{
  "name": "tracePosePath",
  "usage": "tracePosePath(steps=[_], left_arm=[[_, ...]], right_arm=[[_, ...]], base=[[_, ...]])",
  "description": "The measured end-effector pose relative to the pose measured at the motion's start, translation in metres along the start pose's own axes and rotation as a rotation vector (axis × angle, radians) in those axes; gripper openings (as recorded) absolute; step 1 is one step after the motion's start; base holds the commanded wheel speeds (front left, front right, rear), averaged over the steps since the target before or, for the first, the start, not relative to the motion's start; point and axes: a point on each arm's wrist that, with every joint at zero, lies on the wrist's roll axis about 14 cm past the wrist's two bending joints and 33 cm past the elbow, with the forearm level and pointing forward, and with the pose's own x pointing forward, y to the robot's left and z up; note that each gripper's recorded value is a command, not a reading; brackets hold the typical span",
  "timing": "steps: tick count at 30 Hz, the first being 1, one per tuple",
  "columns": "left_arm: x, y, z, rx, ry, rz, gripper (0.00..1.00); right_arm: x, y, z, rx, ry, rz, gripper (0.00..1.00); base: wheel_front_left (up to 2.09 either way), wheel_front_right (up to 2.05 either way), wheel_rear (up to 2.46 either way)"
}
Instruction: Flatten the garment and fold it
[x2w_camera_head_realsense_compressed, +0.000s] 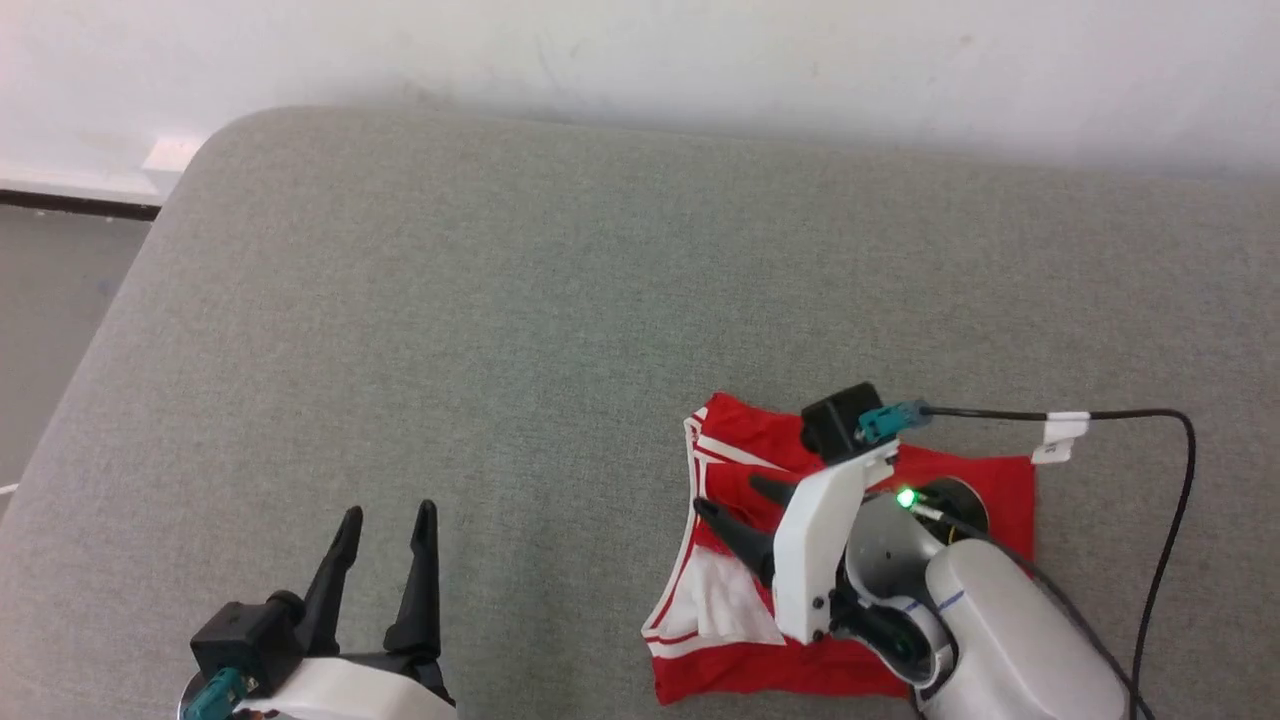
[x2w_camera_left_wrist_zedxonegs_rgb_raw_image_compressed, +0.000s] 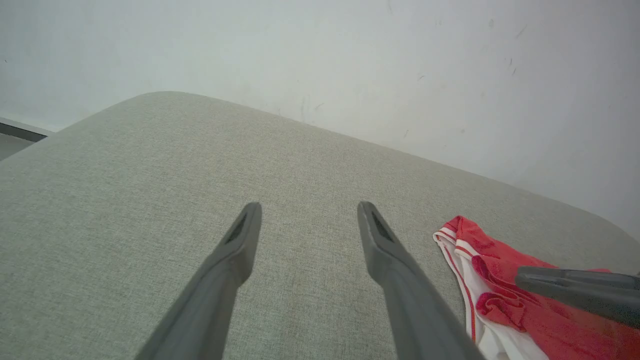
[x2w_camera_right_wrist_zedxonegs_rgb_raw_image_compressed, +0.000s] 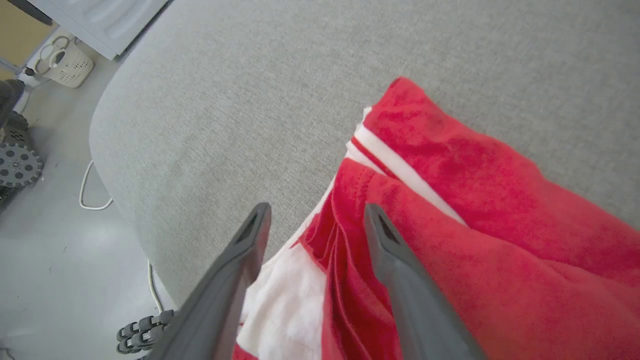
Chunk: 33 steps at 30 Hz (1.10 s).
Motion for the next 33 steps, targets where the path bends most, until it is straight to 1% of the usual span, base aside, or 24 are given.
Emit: tracePosePath(steps=[2, 4, 6, 8, 11, 13, 17, 20, 23, 33], left_arm=[[0.0, -0.003, 0.0, -0.001, 0.0, -0.009, 1.0], [0.001, -0.006, 0.001, -0.003, -0.003, -0.019, 1.0], [0.003, -0.009, 0.002, -0.004, -0.005, -0.031, 1.0], [0.003, -0.012, 0.001, -0.005, -0.001, -0.041, 1.0], [0.007, -0.015, 0.001, -0.003, 0.0, -0.048, 1.0], [0.01, -0.016, 0.0, -0.002, 0.003, -0.052, 1.0], [0.016, -0.018, -0.006, -0.001, 0.024, -0.058, 1.0], [0.021, -0.019, -0.011, 0.003, 0.04, -0.06, 1.0], [0.027, -0.019, -0.012, 0.008, 0.043, -0.062, 1.0], [0.026, -0.002, -0.012, 0.033, 0.054, -0.021, 1.0]], right_arm=[[-0.006, -0.001, 0.016, 0.016, -0.062, -0.002, 1.0], [-0.017, -0.012, 0.039, 0.03, -0.156, -0.034, 1.0], [-0.035, -0.033, 0.059, 0.011, -0.244, -0.112, 1.0], [-0.059, -0.061, 0.069, 0.003, -0.319, -0.218, 1.0], [-0.096, -0.1, 0.06, -0.002, -0.352, -0.376, 1.0], [-0.117, -0.121, 0.044, 0.029, -0.344, -0.459, 1.0], [-0.142, -0.145, 0.003, 0.099, -0.272, -0.565, 1.0], [-0.143, -0.151, -0.02, 0.143, -0.219, -0.582, 1.0], [-0.135, -0.151, -0.03, 0.17, -0.19, -0.569, 1.0], [-0.092, -0.14, -0.065, 0.285, -0.051, -0.455, 1.0]], base=[[0.0, 0.0, 0.0], [0.0, 0.0, 0.0], [0.0, 0.0, 0.0], [0.0, 0.0, 0.0], [0.0, 0.0, 0.0], [0.0, 0.0, 0.0], [0.0, 0.0, 0.0], [0.0, 0.0, 0.0], [0.0, 0.0, 0.0], [0.0, 0.0, 0.0]])
